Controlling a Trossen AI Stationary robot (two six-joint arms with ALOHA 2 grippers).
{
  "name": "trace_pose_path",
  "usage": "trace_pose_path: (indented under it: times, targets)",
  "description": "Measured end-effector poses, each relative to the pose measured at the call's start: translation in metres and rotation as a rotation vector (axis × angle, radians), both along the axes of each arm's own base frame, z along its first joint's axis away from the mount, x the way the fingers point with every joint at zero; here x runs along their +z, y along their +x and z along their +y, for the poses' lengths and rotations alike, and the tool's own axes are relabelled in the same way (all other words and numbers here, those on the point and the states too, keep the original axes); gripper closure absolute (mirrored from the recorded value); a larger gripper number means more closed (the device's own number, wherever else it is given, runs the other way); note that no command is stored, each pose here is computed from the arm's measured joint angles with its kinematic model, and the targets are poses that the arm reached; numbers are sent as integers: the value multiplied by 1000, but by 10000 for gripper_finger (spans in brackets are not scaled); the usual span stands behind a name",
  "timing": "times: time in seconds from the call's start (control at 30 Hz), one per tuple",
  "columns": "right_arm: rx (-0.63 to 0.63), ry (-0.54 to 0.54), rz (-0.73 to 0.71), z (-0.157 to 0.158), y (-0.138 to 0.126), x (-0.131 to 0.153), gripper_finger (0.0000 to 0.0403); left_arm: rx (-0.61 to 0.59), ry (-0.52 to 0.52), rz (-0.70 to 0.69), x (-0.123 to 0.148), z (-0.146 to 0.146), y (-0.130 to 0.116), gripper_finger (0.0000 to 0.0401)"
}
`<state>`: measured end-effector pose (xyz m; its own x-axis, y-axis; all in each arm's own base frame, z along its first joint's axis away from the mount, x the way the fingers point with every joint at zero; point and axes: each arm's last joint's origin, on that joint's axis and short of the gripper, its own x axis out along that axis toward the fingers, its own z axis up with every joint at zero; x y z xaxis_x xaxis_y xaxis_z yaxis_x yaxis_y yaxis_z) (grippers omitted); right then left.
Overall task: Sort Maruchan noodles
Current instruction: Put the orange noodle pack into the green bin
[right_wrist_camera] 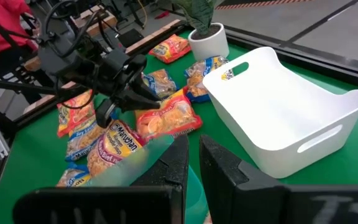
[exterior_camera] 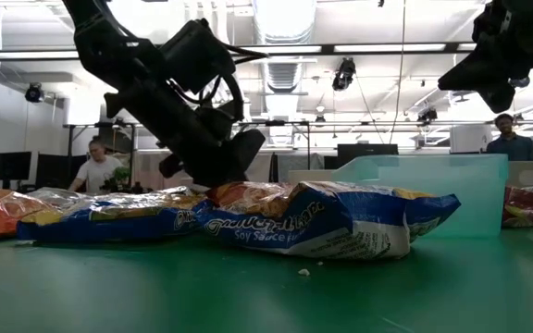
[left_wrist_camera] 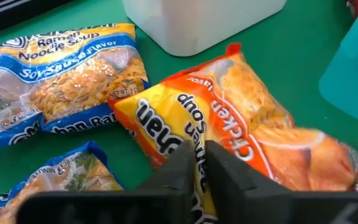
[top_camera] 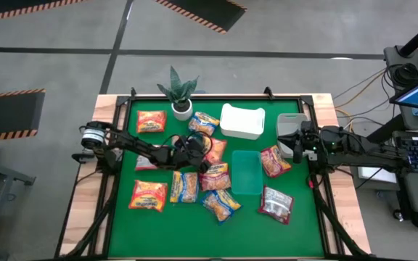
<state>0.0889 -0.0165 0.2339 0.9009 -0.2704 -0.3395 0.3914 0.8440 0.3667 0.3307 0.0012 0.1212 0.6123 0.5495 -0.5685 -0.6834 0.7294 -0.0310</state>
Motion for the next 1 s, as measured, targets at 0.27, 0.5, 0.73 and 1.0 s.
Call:
trace_pose_path:
  times: [0.27,0.5,0.73,1.0]
  targets:
    - [0,0,2,0,0,0,374,-68,40,71,12,-12,7,400]
    - [0,1,7,0,0,-2,374,-160,194,13,60,-27,21,401]
    - [0,1,9,0,0,-2,374,-217,303,-46,106,-32,32,401]
    - [-1,1,7,0,0,-2,374,-279,367,-90,130,-36,51,401]
